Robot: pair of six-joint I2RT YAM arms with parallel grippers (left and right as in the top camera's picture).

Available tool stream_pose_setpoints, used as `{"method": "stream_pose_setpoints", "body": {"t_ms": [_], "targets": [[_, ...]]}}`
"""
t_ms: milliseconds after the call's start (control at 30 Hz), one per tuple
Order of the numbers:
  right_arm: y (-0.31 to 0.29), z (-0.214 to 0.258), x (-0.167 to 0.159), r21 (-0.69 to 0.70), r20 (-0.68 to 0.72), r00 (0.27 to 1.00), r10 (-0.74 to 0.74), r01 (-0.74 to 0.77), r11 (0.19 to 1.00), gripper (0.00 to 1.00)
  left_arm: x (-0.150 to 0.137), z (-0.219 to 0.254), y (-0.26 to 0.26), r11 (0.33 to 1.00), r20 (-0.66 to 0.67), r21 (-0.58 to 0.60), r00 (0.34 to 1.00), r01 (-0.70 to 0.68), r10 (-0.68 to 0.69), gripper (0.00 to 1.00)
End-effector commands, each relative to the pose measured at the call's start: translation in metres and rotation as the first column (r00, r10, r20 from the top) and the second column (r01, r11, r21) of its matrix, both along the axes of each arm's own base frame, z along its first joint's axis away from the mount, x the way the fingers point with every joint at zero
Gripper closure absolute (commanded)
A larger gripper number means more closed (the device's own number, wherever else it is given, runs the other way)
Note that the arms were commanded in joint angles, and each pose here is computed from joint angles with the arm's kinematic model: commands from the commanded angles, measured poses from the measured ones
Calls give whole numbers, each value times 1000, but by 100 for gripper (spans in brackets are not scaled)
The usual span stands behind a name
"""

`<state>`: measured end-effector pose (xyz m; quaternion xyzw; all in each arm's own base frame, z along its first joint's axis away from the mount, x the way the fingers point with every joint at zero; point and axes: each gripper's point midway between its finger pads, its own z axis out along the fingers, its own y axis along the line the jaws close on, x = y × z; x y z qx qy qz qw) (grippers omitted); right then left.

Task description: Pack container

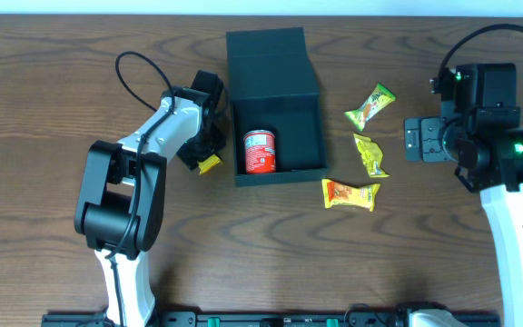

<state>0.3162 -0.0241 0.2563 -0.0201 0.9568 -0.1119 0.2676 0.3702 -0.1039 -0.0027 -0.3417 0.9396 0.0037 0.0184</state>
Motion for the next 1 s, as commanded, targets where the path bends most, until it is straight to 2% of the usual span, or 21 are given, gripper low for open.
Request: {"method": "stream_pose_setpoints", "body": {"t_ms": [0,133,233,300,400,667,967], "targets": [[-3,4,1,-17,8,1000,-3,3,1000,1,-5,-8,3,1000,-29,9,1000,0,0,51],[-3,4,1,-17,9,1000,-3,3,1000,1,-5,-8,3,1000,-30,6,1000,8,-8,52],[-3,4,1,-17,8,1000,-3,3,1000,1,-2,-5,-1,993,-25,-8,993,117,-117,63],[-3,4,1,-16,9,1000,-3,3,1000,1,0,-1,0,985,-24,1,985,174,-173,66],[-3,4,1,-16,9,1000,-3,3,1000,1,3,5,6,982,-28,42,982,186,-185,65],[-3,4,0,-17,8,1000,-3,3,1000,1,16,23,3,948,-8,45,949,317,-316,67],[-3,4,1,-16,9,1000,-3,3,1000,1,41,74,-1,854,32,84,855,514,-518,66]]}}
